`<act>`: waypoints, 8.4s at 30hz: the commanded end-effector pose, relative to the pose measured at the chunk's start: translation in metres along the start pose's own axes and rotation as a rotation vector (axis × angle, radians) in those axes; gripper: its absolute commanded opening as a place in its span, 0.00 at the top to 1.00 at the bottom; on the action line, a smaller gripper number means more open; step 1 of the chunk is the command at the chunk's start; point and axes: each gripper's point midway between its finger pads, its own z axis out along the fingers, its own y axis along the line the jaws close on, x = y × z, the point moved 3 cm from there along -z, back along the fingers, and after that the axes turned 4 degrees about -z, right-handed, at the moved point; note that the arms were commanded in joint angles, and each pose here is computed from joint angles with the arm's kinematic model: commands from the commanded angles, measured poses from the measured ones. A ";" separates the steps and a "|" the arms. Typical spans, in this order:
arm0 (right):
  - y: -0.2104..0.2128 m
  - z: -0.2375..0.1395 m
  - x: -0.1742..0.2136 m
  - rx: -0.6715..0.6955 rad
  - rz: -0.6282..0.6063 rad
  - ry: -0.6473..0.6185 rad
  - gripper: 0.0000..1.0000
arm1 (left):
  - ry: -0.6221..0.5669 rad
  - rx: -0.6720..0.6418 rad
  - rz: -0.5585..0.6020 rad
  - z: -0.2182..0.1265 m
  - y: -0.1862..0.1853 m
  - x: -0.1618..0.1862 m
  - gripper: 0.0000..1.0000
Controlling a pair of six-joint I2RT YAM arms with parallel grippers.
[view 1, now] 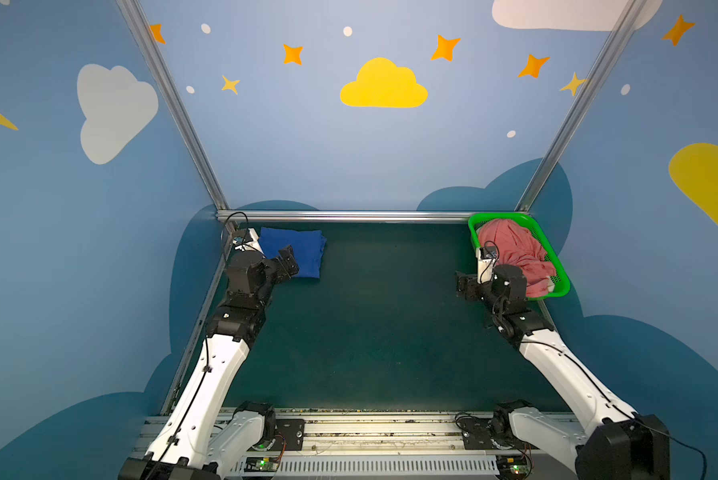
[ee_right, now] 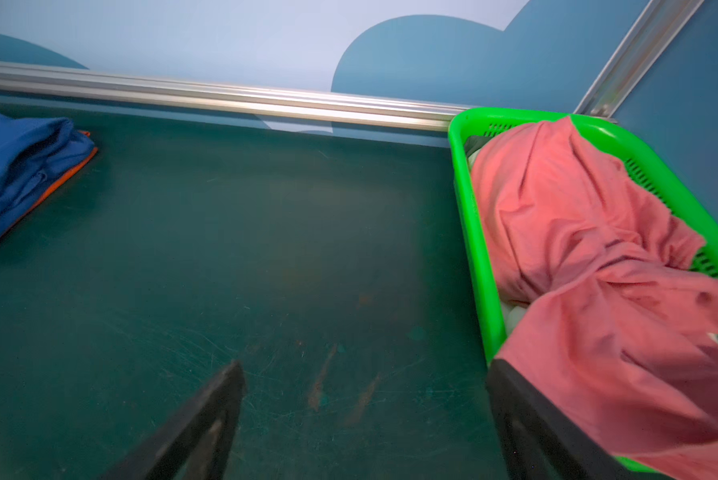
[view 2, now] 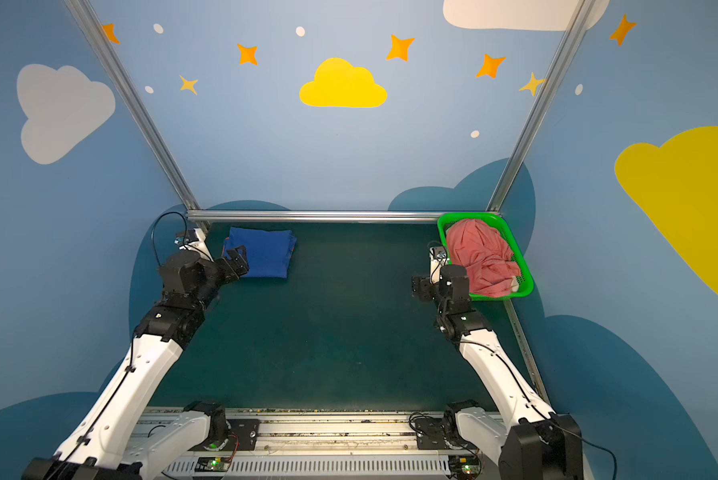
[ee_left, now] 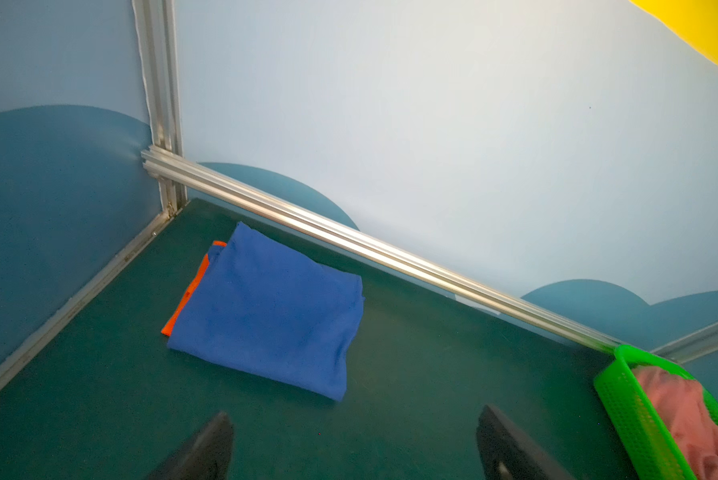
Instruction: Fold and stack the t-shirts
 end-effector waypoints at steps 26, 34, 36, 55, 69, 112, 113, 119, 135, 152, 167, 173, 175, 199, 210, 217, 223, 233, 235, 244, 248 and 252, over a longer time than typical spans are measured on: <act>-0.138 0.134 0.060 0.184 0.336 0.778 0.34 | 0.445 -0.058 0.080 0.031 0.015 0.072 0.18; -0.138 0.138 0.060 0.147 0.389 0.764 1.00 | 0.452 -0.063 0.076 0.031 0.017 0.073 0.18; -0.136 0.132 0.051 0.131 0.396 0.741 1.00 | 0.452 -0.063 0.076 0.030 0.017 0.073 0.19; -0.037 -0.106 -0.207 -0.188 0.171 -0.217 1.00 | 0.421 0.017 0.039 0.018 0.004 0.066 0.27; 0.090 -0.233 -0.357 -0.902 0.052 -0.656 1.00 | 0.384 0.071 0.020 0.010 -0.003 0.060 0.32; 0.129 -0.043 0.126 -0.456 0.241 0.719 1.00 | 0.730 -0.107 0.157 0.080 -0.025 0.151 0.21; 0.130 -0.042 0.128 -0.457 0.240 0.728 1.00 | 0.741 -0.121 0.173 0.088 -0.028 0.157 0.20; 0.131 -0.039 0.131 -0.460 0.214 0.745 1.00 | 0.837 -0.269 0.388 0.142 -0.040 0.183 0.31; 0.113 -0.046 0.126 -0.458 0.274 0.671 1.00 | 1.101 -0.342 0.533 0.196 -0.026 0.261 0.74; 0.089 -0.046 0.098 -0.405 0.289 0.599 1.00 | 0.638 -0.097 0.404 0.148 -0.097 0.117 0.95; 0.032 -0.067 0.081 -0.152 0.293 0.479 1.00 | 0.318 0.122 0.295 0.036 -0.088 0.063 0.92; 0.035 -0.066 0.104 -0.149 0.334 0.541 1.00 | 0.512 0.025 0.189 -0.010 -0.019 0.145 0.86; 0.038 -0.063 0.113 -0.158 0.340 0.577 1.00 | 0.584 -0.010 0.133 -0.027 0.000 0.172 0.83; 0.053 -0.052 0.124 -0.231 0.360 0.652 1.00 | 0.868 -0.137 0.179 0.039 -0.028 0.212 0.30; 0.060 -0.045 0.128 -0.264 0.372 0.672 1.00 | 0.999 -0.321 0.294 0.050 0.014 0.260 0.50; 0.060 -0.045 0.129 -0.265 0.375 0.668 1.00 | 0.941 -0.240 0.254 0.046 -0.002 0.245 0.95; 0.060 -0.046 0.133 -0.265 0.382 0.670 1.00 | 0.876 -0.190 0.212 0.030 -0.010 0.227 0.95; 0.061 -0.046 0.136 -0.269 0.385 0.674 1.00 | 0.869 0.026 0.182 -0.020 -0.041 0.234 0.90; 0.061 -0.046 0.137 -0.270 0.388 0.676 1.00 | 0.914 0.032 0.189 -0.029 -0.039 0.245 0.88; 0.065 -0.043 0.138 -0.287 0.397 0.685 1.00 | 0.952 -0.042 0.241 -0.047 -0.026 0.257 0.54; 0.066 -0.042 0.137 -0.288 0.398 0.686 1.00 | 0.741 -0.129 0.199 -0.035 -0.023 0.211 0.33; 0.066 -0.040 0.138 -0.285 0.397 0.690 1.00 | 0.677 -0.171 0.123 -0.015 -0.011 0.183 0.31</act>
